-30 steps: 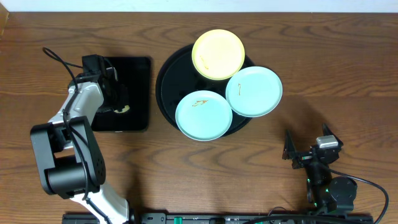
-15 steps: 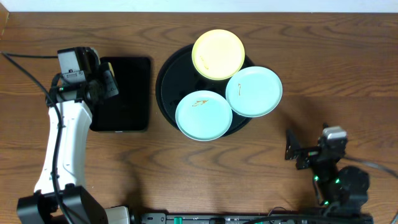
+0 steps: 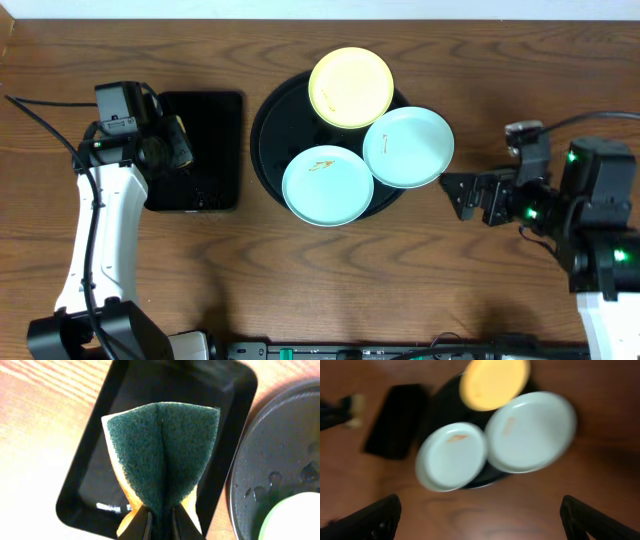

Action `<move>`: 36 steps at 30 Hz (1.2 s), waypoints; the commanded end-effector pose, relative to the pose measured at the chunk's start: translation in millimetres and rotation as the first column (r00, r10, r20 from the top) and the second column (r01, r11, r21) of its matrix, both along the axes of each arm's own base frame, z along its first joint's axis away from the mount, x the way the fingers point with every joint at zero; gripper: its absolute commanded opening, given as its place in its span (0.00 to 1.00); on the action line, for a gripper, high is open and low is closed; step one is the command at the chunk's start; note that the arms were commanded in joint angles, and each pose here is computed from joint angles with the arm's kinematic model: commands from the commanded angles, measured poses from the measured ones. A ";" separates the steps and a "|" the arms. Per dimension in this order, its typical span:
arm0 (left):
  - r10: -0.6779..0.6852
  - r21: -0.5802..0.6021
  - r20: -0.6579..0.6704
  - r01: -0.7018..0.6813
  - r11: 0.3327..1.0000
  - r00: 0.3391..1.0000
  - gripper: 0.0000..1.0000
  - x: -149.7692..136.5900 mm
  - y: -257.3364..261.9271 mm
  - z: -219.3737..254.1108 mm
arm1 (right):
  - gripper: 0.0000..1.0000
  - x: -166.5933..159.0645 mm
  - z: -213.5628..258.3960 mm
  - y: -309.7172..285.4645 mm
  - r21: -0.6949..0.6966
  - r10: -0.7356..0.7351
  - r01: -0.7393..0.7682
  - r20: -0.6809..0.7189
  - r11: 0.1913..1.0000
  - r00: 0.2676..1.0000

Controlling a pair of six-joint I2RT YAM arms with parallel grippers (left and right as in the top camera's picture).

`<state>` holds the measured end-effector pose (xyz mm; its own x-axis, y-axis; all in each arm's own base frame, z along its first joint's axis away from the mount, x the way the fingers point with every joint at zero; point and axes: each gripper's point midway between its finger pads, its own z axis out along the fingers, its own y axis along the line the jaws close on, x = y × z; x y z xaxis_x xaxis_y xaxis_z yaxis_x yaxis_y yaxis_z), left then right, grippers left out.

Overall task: Clean dirty plates on tray and stack at the side
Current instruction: 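Move the right gripper toward the round tray of plates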

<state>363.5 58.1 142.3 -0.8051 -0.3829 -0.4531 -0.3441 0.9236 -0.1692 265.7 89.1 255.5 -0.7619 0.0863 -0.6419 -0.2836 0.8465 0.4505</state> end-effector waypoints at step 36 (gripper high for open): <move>-0.030 0.012 -0.260 0.034 0.999 0.965 0.68 27.4 13.3 -147.2 | 0.99 -17.0 -37.4 13.5 -0.106 0.131 -0.146 -0.143 0.984 0.981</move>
<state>385.9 67.8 3.0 -0.9030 -0.3583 -0.2371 -0.3481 0.9336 -0.0850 249.1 100.7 214.8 -0.8516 -0.0726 -0.5191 -0.3197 0.8567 0.4048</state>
